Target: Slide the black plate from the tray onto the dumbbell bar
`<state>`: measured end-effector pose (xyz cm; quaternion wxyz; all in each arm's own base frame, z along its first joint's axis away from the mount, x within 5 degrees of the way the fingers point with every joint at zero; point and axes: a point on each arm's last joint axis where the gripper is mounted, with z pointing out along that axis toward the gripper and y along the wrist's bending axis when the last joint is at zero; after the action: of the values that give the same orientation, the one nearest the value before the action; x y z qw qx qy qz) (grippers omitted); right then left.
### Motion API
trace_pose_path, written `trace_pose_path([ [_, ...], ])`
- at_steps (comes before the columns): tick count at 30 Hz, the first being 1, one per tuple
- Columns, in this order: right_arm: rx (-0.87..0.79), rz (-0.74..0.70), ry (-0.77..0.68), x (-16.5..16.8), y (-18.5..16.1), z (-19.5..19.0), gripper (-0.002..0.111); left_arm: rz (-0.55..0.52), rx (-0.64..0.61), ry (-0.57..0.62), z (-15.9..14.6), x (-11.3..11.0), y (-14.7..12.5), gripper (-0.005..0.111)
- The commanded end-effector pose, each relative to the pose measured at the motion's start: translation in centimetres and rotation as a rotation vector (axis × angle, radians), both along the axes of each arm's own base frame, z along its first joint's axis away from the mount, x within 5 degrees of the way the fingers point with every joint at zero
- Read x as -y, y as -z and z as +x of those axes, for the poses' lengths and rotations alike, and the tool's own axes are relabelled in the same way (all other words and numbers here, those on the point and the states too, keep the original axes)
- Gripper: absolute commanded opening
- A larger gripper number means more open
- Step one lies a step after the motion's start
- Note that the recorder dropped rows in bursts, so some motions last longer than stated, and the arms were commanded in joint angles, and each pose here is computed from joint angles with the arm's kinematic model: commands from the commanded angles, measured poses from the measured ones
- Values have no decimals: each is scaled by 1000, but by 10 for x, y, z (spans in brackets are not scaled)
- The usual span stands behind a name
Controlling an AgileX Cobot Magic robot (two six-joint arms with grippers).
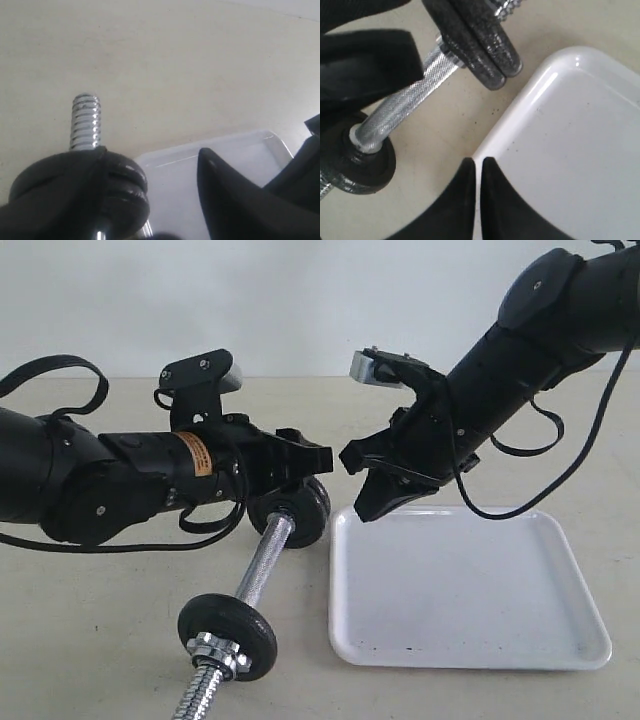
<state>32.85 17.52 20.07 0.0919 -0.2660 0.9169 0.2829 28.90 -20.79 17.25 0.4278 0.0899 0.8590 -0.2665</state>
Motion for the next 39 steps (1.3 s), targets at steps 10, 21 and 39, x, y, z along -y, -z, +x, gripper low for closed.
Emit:
trace_pose_path([
  [10, 37, 151, 6, -20, 33, 16, 0, 185, 36, 52, 11, -9, -3, 50],
  [21, 144, 237, -11, -46, 22, 24, 0, 318, -22, 96, 8, -17, 6, 50],
  [39, 355, 218, -140, -30, -63, -2, 0, 219, 258, 82, -21, -36, -102, 36],
])
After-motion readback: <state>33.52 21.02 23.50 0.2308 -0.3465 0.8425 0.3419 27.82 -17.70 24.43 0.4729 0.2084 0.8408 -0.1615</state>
